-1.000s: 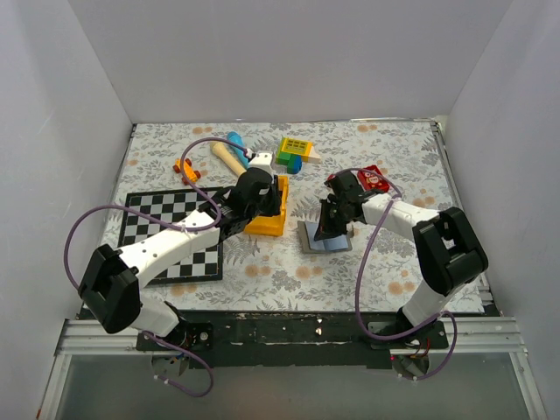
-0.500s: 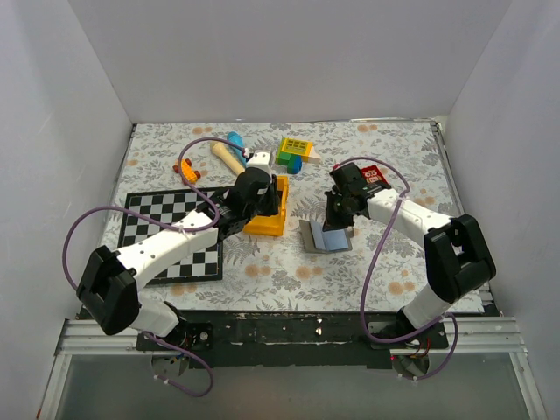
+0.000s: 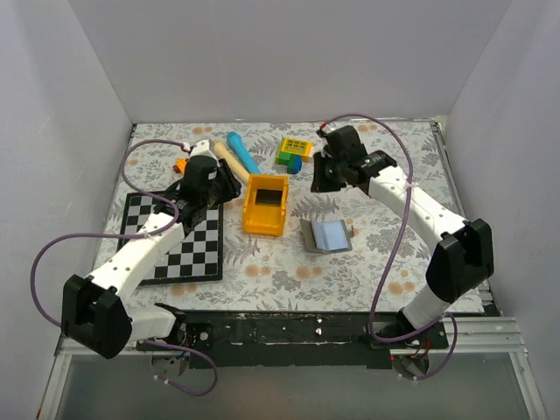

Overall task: Put the credit cards into the card holder
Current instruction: Pick up the credit card from the storage box.

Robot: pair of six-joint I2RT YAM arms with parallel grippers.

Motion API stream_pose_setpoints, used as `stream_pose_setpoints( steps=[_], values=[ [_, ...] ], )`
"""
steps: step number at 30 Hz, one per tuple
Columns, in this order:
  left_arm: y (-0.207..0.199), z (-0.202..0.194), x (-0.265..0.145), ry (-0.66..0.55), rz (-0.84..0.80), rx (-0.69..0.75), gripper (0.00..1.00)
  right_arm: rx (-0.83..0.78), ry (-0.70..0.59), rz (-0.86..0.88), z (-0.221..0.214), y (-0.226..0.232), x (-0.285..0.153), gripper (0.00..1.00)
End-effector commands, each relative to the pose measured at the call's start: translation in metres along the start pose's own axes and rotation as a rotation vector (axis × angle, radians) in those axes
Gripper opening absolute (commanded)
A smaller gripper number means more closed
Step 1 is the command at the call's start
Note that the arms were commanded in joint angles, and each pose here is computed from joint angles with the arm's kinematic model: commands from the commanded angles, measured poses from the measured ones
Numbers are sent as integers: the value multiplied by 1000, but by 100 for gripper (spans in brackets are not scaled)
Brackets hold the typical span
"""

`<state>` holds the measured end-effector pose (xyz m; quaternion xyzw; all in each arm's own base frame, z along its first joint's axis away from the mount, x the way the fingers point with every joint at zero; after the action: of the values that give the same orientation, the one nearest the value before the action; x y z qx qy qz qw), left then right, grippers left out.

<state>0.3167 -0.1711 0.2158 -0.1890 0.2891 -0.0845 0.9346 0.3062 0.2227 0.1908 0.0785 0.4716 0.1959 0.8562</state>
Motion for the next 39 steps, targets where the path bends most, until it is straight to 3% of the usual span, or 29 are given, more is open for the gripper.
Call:
stream_pose_setpoints(
  steps=[1,5,9,16,18,23,39],
  values=[
    [15,18,-22,-30,-19,-88,38,-265,-66,80,39,47,-6,33],
    [44,33,-32,-54,25,-172,50,-464,-32,205,49,85,20,50],
    [69,43,-39,-47,5,-266,54,-707,18,278,44,113,48,59],
    [77,47,-45,-41,3,-265,69,-995,14,129,35,124,102,74],
    [76,47,-45,-37,-6,-263,77,-1030,16,122,34,122,113,78],
    [74,51,-45,-35,-21,-246,84,-1087,15,77,35,116,136,87],
    [69,59,-45,-30,-45,-223,84,-1091,76,82,34,92,172,88]
  ],
)
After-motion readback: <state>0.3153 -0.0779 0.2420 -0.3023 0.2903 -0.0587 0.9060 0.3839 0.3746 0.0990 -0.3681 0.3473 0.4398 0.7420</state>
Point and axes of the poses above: each gripper's point midway between its finger pads, its own x axis out along the fingers, its own y axis along the line the jaws close on, z = x × y, the point moved 4 cm from there along -x, back along the fingers
